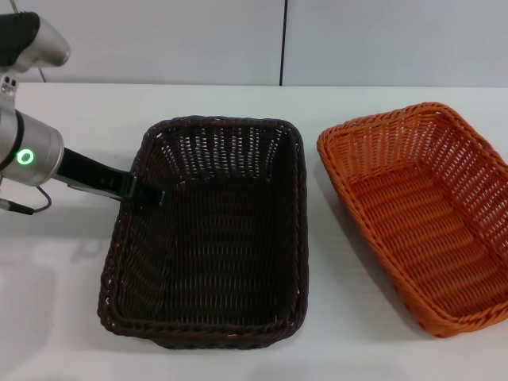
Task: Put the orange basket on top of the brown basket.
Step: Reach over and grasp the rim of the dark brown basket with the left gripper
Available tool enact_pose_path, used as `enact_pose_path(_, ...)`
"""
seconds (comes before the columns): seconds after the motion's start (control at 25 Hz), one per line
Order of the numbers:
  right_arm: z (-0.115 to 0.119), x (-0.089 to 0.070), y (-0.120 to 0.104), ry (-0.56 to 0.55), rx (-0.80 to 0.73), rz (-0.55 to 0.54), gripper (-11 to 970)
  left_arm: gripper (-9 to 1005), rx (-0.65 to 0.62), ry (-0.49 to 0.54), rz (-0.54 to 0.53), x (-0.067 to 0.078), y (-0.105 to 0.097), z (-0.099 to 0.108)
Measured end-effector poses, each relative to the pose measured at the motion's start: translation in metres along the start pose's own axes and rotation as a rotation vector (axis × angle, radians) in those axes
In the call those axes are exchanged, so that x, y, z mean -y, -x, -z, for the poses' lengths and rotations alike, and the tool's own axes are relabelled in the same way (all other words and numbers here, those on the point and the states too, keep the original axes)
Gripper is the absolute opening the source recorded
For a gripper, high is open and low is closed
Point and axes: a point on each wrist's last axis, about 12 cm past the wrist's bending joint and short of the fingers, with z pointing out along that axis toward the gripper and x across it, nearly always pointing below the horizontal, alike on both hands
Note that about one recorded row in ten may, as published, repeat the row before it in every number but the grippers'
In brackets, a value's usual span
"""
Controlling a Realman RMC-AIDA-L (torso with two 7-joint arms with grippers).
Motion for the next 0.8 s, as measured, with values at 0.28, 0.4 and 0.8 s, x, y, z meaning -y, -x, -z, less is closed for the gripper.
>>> enact_pose_path(0.28, 0.0, 0.0001, -0.0006, -0.002, -0.003, -0.001, 834, 706, 0.016, 0.05, -0.009, -0.0049, 0.002, 0.0012)
enact_pose_path(0.4, 0.0003, 0.0004, -0.0007, -0.003, -0.004, -0.001, 830, 611, 0.022, 0.054, -0.01, -0.0055, 0.0023, 0.0027)
enact_pose_path(0.8, 0.0006, 0.0031, -0.0024, -0.023, -0.022, 0.001, 816, 433, 0.024, 0.057, -0.025, -0.0041, 0.0039, 0.0034)
